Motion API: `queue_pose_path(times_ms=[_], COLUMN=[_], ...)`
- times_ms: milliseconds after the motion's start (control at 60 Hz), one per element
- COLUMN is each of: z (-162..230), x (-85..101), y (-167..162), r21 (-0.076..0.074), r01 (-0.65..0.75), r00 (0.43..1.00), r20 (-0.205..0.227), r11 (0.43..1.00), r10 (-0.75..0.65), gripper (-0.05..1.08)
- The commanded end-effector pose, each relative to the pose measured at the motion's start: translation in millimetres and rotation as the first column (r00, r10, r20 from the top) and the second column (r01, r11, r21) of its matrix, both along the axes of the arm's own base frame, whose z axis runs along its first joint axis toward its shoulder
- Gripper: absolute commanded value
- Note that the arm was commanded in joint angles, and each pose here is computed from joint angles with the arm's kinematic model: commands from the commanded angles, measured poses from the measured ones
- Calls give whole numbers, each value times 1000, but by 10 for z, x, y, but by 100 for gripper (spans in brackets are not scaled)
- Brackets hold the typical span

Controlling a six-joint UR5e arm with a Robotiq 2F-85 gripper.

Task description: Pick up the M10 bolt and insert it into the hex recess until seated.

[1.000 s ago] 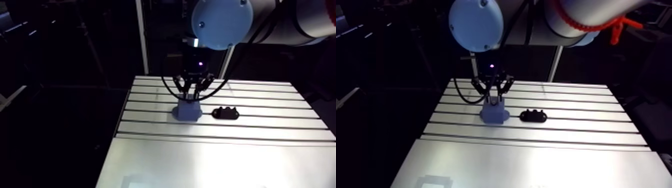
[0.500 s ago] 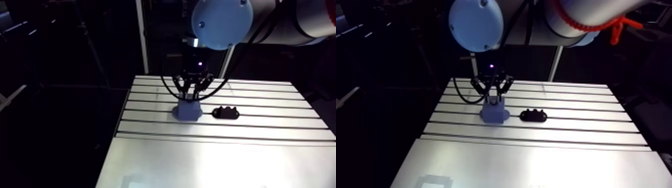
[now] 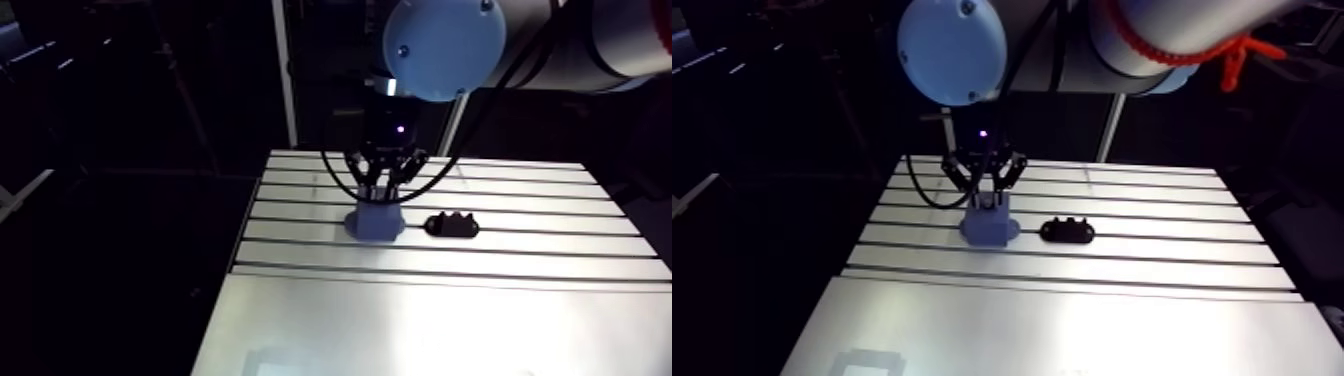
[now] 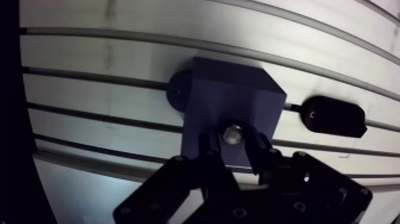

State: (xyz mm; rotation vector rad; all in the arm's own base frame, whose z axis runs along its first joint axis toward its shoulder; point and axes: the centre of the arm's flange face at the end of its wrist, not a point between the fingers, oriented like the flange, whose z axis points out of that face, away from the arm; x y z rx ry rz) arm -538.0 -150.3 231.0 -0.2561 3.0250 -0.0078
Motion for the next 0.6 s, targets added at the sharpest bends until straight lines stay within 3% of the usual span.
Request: queue_pose_path(times_ms=[17, 600], z=[-3, -3], x=[3, 3], y=[-3, -3], r21=[0, 0], r01=[-1, -2], r00=[1000, 1000], r20=[1, 1], r11=[1000, 1000], r10=[1, 2], gripper=[62, 64])
